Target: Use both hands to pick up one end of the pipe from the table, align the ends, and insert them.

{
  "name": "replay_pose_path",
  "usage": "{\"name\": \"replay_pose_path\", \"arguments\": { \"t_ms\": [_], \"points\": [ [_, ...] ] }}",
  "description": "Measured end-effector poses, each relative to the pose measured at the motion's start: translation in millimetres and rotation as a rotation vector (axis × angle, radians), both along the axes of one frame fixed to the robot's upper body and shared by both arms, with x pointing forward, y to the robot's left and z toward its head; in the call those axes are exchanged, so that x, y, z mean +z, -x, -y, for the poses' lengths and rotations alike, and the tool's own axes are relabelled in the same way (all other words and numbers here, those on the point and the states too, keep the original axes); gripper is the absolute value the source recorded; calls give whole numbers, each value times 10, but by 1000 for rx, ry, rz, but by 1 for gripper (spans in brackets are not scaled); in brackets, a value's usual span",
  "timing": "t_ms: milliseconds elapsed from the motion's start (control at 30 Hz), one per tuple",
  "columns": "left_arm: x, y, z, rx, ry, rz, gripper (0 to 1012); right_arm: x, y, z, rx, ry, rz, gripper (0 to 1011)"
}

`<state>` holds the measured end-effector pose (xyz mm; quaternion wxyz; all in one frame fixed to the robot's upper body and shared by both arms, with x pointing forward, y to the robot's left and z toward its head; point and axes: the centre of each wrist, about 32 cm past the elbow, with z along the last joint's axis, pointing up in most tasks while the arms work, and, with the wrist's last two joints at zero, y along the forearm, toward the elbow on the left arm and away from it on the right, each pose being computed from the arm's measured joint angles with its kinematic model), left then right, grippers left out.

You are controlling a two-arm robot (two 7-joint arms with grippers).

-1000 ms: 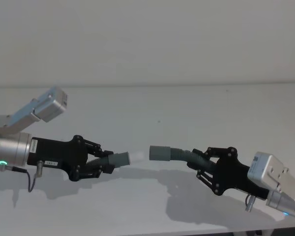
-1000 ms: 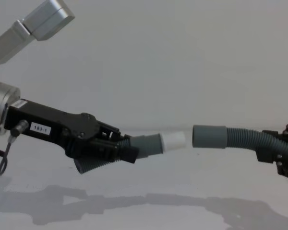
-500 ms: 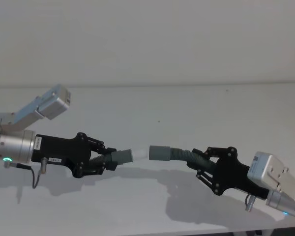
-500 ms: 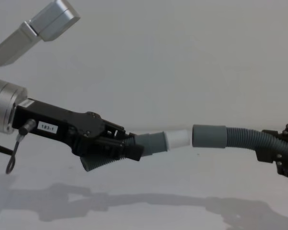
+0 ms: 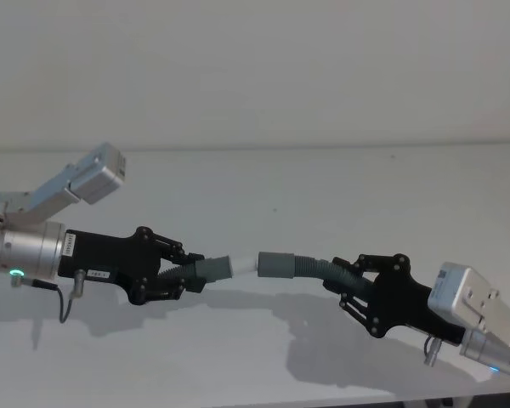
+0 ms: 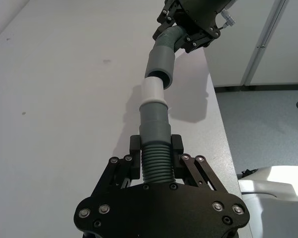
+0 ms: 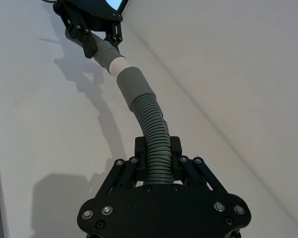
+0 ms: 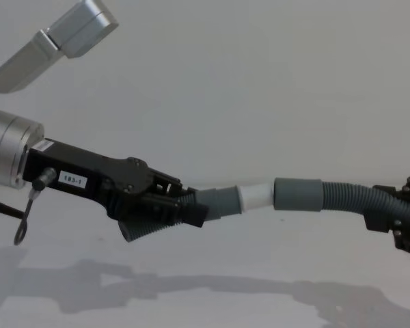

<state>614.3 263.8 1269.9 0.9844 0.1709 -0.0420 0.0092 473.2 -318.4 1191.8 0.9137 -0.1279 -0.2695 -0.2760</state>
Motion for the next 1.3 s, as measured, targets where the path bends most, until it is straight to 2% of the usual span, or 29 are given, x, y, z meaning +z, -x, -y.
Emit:
{"name": "replay_pose_path", "arguments": {
  "t_ms": [700,1000,1100,1300],
  "points": [
    [35,-38,67,-20,-3,2,321,1,0,1,-1,0,0,252],
    [31,-65,129,-36,-5,-4,322,0,0,0,-1,0,0,251],
    [31,-75,172,-49,-4,-6,321,-1,1,-2,0,0,0,252],
    [34,-88,200,-57,-4,-9,321,-1,1,-4,1,0,0,252]
  ]
}}
